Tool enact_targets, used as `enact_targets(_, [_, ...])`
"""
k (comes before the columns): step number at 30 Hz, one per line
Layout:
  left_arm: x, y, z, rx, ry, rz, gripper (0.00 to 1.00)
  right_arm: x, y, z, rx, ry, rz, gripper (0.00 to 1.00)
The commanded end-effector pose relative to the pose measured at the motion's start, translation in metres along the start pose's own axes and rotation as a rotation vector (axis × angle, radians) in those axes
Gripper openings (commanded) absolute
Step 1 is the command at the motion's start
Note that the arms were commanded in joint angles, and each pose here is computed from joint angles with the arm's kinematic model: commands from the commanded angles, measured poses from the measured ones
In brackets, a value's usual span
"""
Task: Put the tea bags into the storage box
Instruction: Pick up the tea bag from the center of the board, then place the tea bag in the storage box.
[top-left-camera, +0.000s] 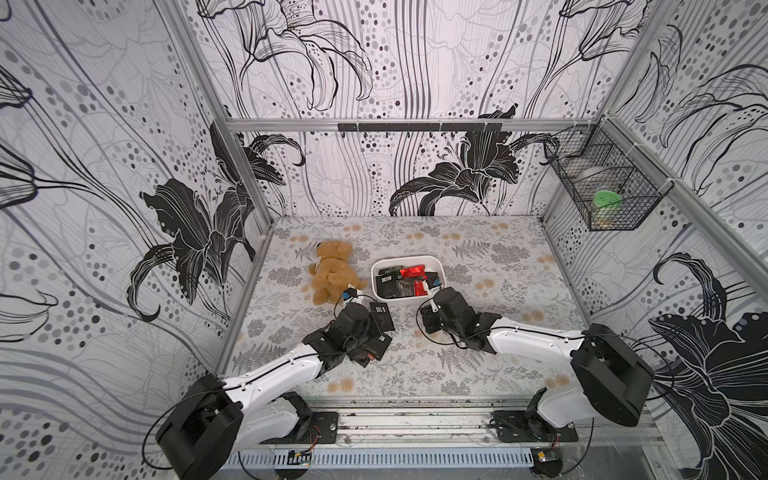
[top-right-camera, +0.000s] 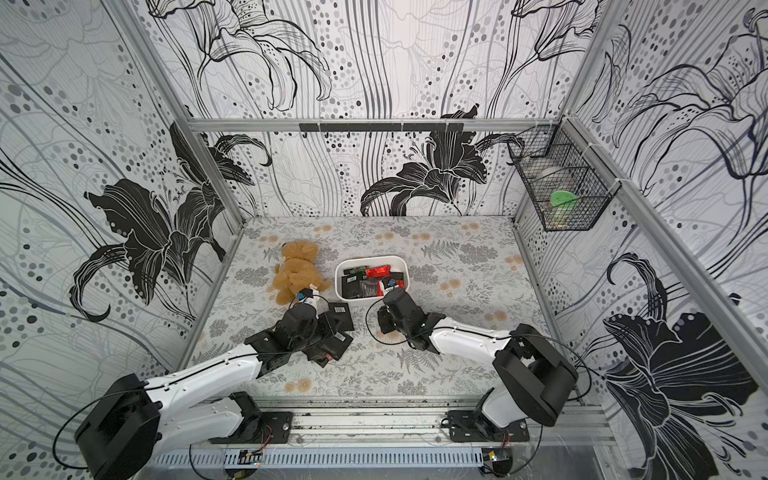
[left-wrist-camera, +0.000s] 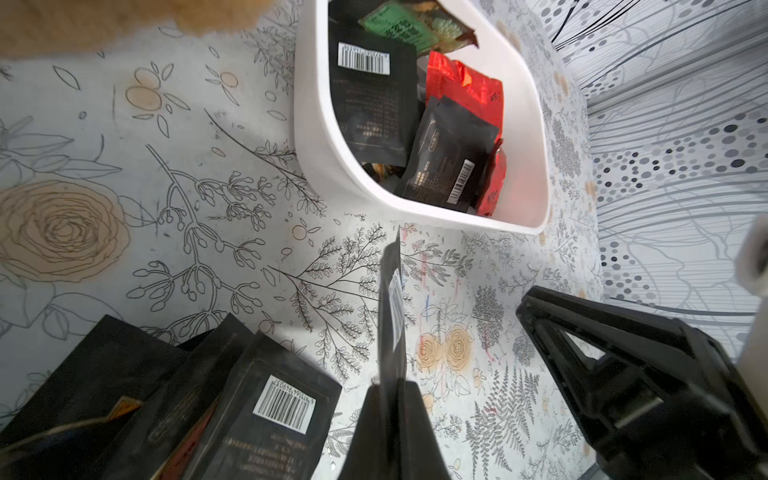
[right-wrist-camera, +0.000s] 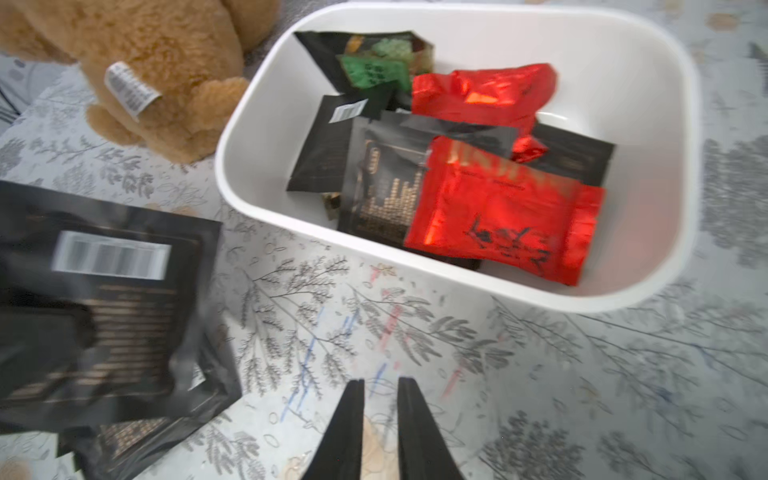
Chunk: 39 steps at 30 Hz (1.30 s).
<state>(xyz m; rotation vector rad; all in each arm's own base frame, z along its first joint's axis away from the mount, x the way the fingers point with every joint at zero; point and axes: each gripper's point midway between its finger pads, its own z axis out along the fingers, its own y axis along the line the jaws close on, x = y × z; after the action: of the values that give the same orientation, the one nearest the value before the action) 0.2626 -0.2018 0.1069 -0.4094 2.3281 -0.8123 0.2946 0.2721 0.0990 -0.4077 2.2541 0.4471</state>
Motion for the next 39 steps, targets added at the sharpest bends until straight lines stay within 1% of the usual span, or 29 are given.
enact_targets(1, [-0.02,-0.012,-0.016,-0.025,-0.055,0.036,0.0,-0.011,-0.027,-0.012,0.076,-0.079,0.098,0.22])
enact_targets(5, [-0.038,-0.036,-0.021,-0.014,-0.079,0.063,0.0,-0.013,-0.04,-0.024,0.062,-0.117,0.161,0.29])
enact_targets(10, [-0.062,-0.069,-0.003,-0.034,-0.099,0.114,0.0,-0.016,-0.055,-0.035,0.073,-0.166,0.202,0.38])
enact_targets(15, [-0.077,-0.108,0.038,-0.028,-0.073,0.16,0.0,-0.016,-0.061,-0.036,0.077,-0.169,0.218,0.4])
enact_targets(18, [-0.078,-0.123,0.067,-0.022,-0.044,0.174,0.0,-0.016,-0.06,-0.037,0.059,-0.176,0.227,0.4])
enact_targets(21, [-0.075,-0.13,0.096,-0.029,-0.008,0.187,0.0,-0.018,-0.06,-0.039,0.049,-0.186,0.229,0.4])
enact_targets(27, [-0.071,-0.126,0.133,-0.079,0.028,0.213,0.0,-0.02,-0.056,-0.042,0.02,-0.204,0.223,0.43])
enact_targets(28, [-0.07,-0.123,0.136,-0.099,0.032,0.219,0.02,-0.019,-0.056,-0.042,0.018,-0.203,0.223,0.44])
enact_targets(29, [-0.071,-0.12,0.137,-0.113,0.03,0.223,0.05,-0.02,-0.055,-0.041,0.015,-0.203,0.221,0.44])
enact_targets(31, [-0.075,-0.112,0.134,-0.154,0.013,0.227,0.23,-0.02,-0.053,-0.041,0.007,-0.205,0.214,0.46])
enact_targets(32, [-0.08,-0.108,0.13,-0.18,-0.008,0.227,0.28,-0.021,-0.053,-0.041,0.002,-0.206,0.214,0.46])
enact_targets(34, [-0.09,-0.1,0.119,-0.221,-0.039,0.227,0.45,-0.021,-0.05,-0.04,-0.01,-0.2,0.208,0.46])
enact_targets(39, [-0.109,-0.084,0.082,-0.272,-0.113,0.211,0.57,-0.02,-0.043,-0.036,-0.048,-0.187,0.192,0.46])
